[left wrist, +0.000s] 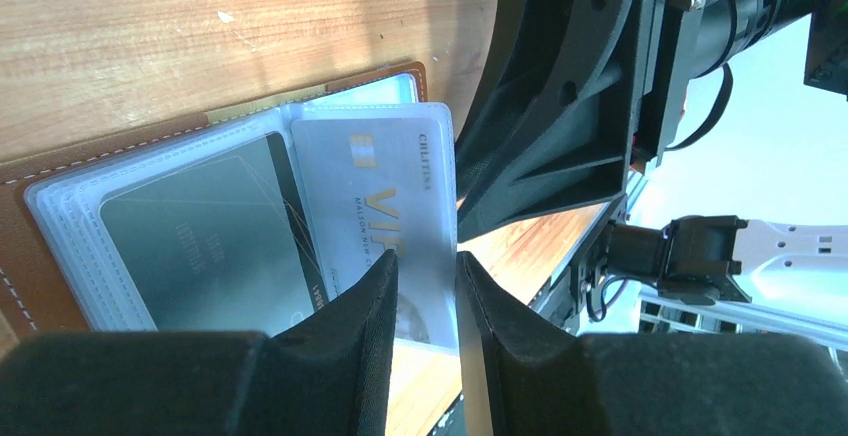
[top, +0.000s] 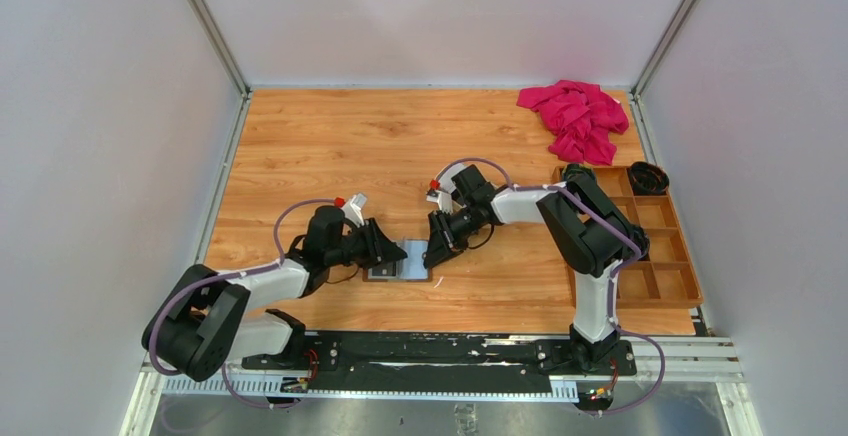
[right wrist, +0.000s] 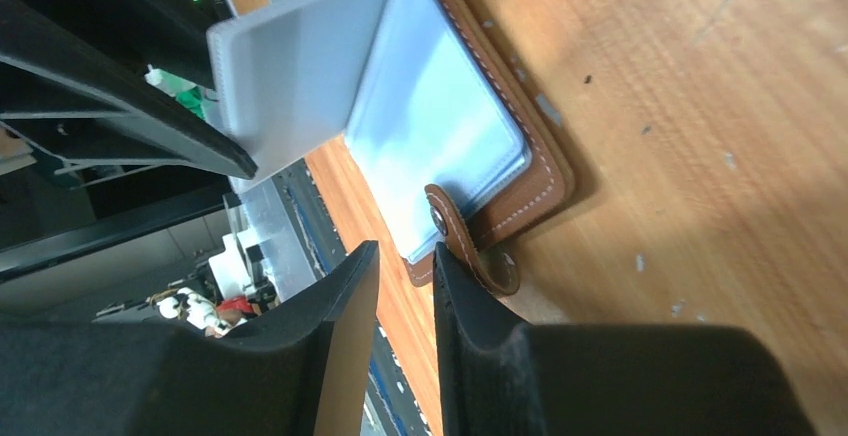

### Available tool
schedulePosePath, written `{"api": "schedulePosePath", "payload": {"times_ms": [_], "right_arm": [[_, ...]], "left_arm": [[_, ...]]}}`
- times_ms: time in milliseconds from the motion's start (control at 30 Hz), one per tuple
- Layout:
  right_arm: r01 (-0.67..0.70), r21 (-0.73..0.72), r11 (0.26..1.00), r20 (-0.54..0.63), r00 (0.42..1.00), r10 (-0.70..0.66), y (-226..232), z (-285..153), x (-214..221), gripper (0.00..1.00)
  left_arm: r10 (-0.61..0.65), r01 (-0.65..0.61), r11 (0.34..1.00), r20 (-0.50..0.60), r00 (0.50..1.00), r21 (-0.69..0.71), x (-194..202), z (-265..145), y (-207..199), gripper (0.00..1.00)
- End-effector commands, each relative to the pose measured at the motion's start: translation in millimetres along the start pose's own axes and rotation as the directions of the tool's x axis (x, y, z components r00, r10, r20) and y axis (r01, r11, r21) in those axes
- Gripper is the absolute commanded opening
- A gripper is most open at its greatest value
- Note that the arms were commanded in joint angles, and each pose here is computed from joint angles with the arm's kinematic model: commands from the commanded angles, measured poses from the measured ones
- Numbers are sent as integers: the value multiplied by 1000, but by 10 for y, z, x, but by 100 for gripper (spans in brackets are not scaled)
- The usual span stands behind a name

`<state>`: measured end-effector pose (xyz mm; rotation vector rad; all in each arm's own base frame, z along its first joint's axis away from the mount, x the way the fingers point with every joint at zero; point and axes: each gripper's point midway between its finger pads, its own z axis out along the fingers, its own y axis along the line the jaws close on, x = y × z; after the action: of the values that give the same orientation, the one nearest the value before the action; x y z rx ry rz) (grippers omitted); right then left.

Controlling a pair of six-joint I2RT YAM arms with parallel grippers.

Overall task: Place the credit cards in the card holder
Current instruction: Turn over the card slot in the card holder.

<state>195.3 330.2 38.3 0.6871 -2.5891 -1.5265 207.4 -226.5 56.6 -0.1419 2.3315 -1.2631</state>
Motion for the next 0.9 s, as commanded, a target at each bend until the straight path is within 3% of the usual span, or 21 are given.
{"api": "schedulePosePath", "payload": {"times_ms": [0, 333, 567, 867], "right_arm": [[-13, 107, 994, -12, 1000, 14, -232, 1, 0, 30], [-16, 149, 989, -23, 1000, 20, -321, 5, -2, 27], [12, 140, 990, -23, 1000, -9, -264, -17, -29, 27], [188, 60, 980, -1, 982, -188, 106, -169, -149, 32]], "left_arm": [[-20, 19, 997, -12, 1000, -73, 82, -69, 220, 28], [-4, 1, 978, -13, 1000, -210, 54, -223, 375, 30], [44, -56, 892, -36, 998, -450, -31, -474, 644, 33], [133, -138, 822, -49, 990, -552, -229, -669, 659, 36]]}}
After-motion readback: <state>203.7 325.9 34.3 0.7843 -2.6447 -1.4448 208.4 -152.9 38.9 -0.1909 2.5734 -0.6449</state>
